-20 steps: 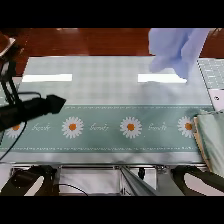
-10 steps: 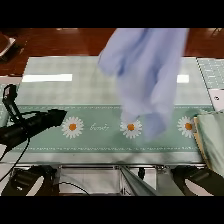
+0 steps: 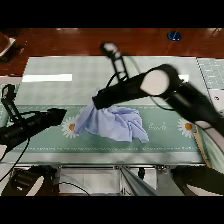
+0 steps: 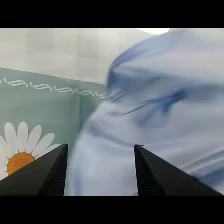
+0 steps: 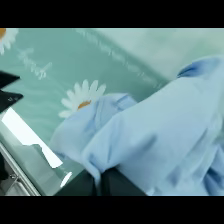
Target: Fold the shirts.
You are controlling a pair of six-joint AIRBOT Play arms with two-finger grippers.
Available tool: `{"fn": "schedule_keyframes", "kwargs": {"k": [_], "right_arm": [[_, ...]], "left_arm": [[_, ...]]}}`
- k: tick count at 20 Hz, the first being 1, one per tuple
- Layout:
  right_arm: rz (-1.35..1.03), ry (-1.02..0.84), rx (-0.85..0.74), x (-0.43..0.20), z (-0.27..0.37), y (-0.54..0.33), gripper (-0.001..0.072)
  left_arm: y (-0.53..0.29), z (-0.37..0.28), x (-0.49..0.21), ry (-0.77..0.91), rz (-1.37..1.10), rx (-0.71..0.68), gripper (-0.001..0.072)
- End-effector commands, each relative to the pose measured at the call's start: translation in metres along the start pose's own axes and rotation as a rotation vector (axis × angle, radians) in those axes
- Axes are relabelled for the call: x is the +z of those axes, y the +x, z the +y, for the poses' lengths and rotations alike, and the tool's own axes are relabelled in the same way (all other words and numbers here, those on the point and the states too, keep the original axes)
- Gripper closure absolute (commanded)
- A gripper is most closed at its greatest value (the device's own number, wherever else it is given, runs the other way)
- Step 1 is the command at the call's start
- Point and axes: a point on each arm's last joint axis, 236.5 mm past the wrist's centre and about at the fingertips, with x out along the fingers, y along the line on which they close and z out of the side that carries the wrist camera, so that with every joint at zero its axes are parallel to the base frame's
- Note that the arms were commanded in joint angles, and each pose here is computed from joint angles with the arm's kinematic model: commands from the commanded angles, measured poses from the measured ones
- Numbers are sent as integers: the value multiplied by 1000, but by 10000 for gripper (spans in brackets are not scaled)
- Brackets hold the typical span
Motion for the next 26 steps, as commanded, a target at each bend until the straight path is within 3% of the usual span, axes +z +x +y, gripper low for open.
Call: {"fn": "schedule_keyframes", "kwargs": {"k": [1,2,5,8,10,12,14,17,20,23,26], "right_arm": [[123,148,72,-34,-2,60,482],[122,153,63,-31,-11,57,295],[114,126,-11,-7,-62,-2,306],[6,171,-324,3,-173,-130,306],[-87,315,-577,-24,-247,-223,306],[-177,525,-686,-78,-290,-272,306],[-219,716,-637,-136,-302,-262,307],[-173,824,-461,-192,-283,-196,307],[-116,864,-333,-220,-265,-152,307],[-74,874,-312,-238,-261,-138,307],[-58,909,-278,-248,-254,-127,307]], "left_arm": [[0,0,0,0,0,0,202],[1,1,-1,0,2,2,202],[-1,15,-9,44,50,63,202],[-21,73,-19,42,136,288,202],[-32,105,-46,-8,263,387,203],[-24,112,-95,-120,431,352,203],[1,97,-125,-250,507,222,203],[27,79,-119,-334,516,107,203],[43,100,-133,-379,591,161,203],[58,115,-147,-408,646,190,203],[81,110,-142,-424,613,115,203]]}}
